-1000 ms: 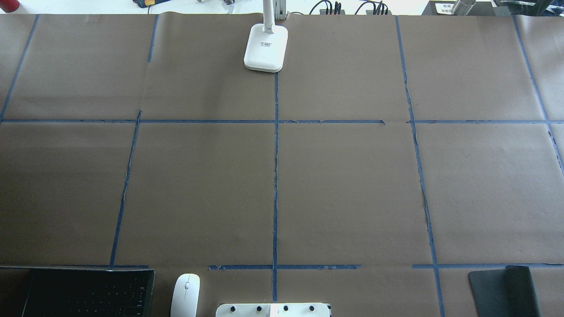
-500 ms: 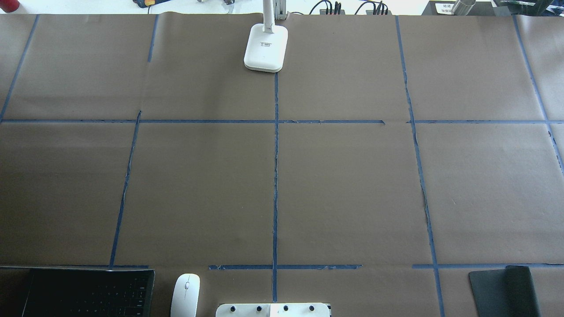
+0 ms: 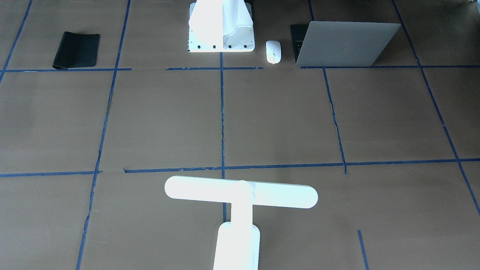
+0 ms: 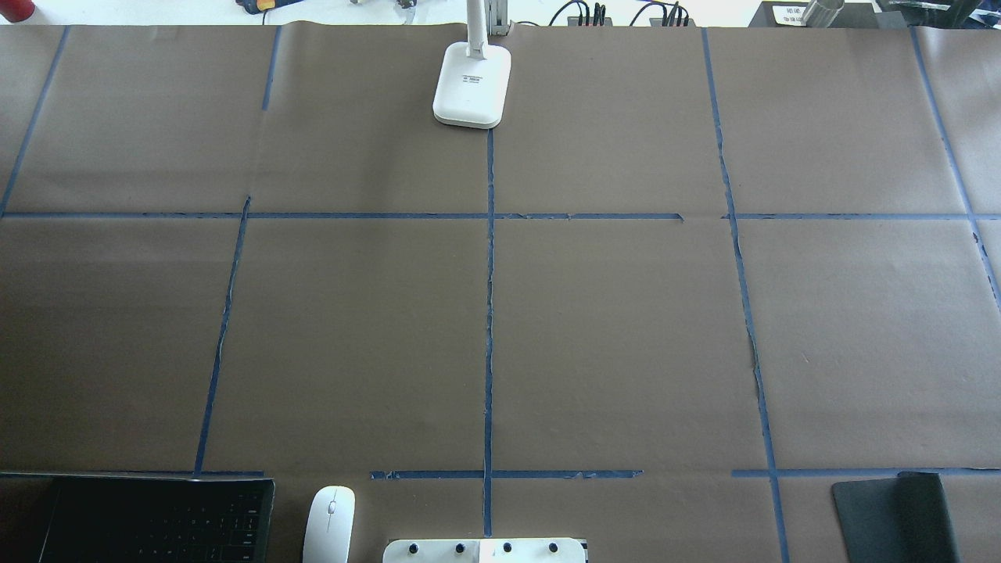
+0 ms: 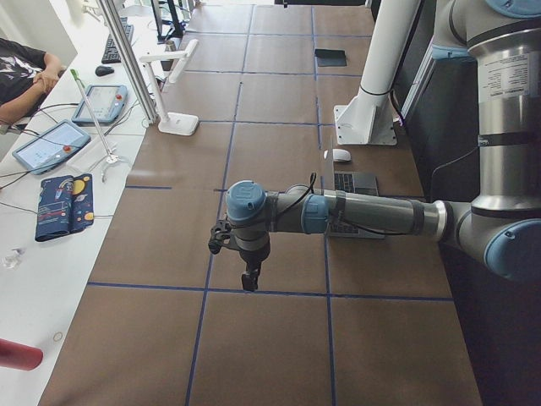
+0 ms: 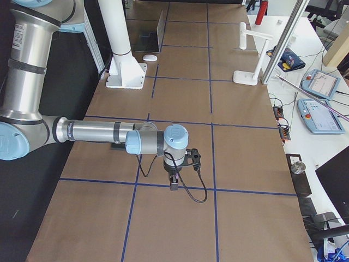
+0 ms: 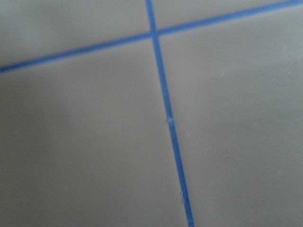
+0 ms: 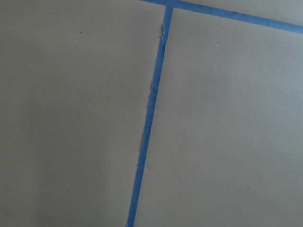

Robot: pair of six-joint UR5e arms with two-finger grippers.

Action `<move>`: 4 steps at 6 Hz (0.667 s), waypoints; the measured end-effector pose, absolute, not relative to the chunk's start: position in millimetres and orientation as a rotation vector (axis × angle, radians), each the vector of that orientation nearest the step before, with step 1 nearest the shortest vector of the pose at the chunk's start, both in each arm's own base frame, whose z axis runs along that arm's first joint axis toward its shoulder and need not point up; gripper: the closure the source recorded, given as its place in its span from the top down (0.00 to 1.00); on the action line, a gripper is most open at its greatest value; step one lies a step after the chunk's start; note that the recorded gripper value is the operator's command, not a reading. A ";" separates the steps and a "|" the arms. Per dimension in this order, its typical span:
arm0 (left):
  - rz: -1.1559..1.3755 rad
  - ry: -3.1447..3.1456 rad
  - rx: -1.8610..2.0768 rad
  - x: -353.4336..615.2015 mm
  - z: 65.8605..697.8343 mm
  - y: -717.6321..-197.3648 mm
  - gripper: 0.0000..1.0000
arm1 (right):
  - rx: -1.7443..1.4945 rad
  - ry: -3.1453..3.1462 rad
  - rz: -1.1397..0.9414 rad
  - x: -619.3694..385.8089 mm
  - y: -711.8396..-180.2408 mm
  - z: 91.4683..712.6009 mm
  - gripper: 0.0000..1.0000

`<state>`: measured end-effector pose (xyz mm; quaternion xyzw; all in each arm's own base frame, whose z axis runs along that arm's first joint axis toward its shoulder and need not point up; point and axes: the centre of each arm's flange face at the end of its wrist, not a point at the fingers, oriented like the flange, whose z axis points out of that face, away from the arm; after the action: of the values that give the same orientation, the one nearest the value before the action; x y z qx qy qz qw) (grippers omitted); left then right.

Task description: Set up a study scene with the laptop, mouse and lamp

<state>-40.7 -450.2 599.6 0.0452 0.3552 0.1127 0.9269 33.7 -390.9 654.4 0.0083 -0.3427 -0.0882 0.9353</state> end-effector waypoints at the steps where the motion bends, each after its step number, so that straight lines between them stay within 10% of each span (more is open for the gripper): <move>1: 0.256 0.727 0.157 -38.6 571.8 -469.0 1.00 | 0.019 -0.700 -0.181 33.6 -391.1 653.8 1.00; 4: 0.439 0.765 0.386 14.5 516.8 -486.6 1.00 | 0.020 -0.718 -0.181 32.4 -391.0 652.5 1.00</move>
<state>14.5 -486.6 516.8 0.1855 0.3678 0.2109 0.8865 32.4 -391.0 652.5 0.0096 -0.3506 -0.0884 0.9323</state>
